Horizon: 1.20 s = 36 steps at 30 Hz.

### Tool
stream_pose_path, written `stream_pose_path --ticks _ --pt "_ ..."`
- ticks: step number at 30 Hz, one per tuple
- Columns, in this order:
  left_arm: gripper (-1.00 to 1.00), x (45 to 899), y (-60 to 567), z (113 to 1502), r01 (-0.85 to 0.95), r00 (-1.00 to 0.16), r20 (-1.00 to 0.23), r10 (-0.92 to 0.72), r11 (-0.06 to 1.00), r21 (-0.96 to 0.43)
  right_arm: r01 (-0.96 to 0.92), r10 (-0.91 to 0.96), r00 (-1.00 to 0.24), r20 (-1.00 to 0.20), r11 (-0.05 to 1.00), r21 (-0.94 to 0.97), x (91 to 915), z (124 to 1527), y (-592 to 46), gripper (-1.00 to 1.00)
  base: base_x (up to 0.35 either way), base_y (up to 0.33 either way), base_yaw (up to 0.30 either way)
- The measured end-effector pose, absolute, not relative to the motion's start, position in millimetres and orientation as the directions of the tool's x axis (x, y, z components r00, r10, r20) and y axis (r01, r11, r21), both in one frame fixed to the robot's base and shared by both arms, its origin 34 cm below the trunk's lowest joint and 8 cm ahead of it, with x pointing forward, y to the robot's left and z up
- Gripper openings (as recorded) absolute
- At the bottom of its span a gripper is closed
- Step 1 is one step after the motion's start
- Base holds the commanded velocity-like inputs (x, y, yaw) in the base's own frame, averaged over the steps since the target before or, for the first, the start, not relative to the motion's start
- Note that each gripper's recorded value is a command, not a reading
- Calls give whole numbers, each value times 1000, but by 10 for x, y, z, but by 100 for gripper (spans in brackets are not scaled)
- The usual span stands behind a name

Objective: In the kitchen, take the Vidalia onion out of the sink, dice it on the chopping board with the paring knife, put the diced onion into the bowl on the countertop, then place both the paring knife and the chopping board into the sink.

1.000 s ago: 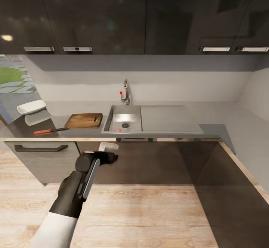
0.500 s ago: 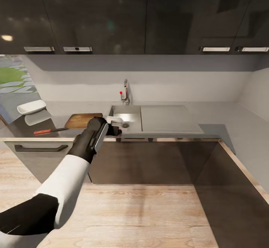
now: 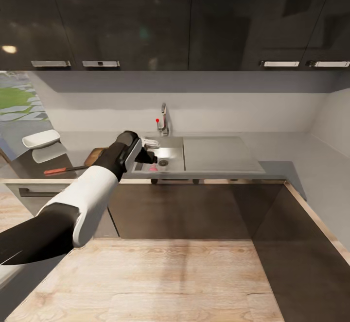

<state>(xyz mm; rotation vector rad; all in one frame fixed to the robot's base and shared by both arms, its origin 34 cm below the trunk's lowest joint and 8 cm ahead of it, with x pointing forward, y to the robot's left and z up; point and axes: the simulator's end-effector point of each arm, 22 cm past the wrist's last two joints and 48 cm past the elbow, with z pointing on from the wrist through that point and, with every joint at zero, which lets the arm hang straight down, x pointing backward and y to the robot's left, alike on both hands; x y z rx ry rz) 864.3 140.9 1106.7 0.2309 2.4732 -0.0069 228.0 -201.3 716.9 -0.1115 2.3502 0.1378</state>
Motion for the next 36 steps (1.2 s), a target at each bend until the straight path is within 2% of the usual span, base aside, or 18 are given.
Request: stream_pose_path --ticks 3,13,23,36 --pt "100 8586 1455 10895 165 -809 -563 168 985 57 -122 -39 -703 -710 990 66 2281 7170 -2014 100 0 0 0" --pt "100 8589 1513 10870 158 -813 -559 163 986 57 -121 -38 -703 -710 990 67 2281 7172 -2011 100 29 0 0" --pt "100 8578 1517 10857 158 -815 -556 163 986 57 -122 -38 -702 -711 990 67 2280 7173 -2009 100 275 -21 0" --pt "100 8572 1537 10839 155 -818 -552 162 986 60 -122 -38 -700 -713 990 67 2286 7179 -2004 100 286 -169 0"
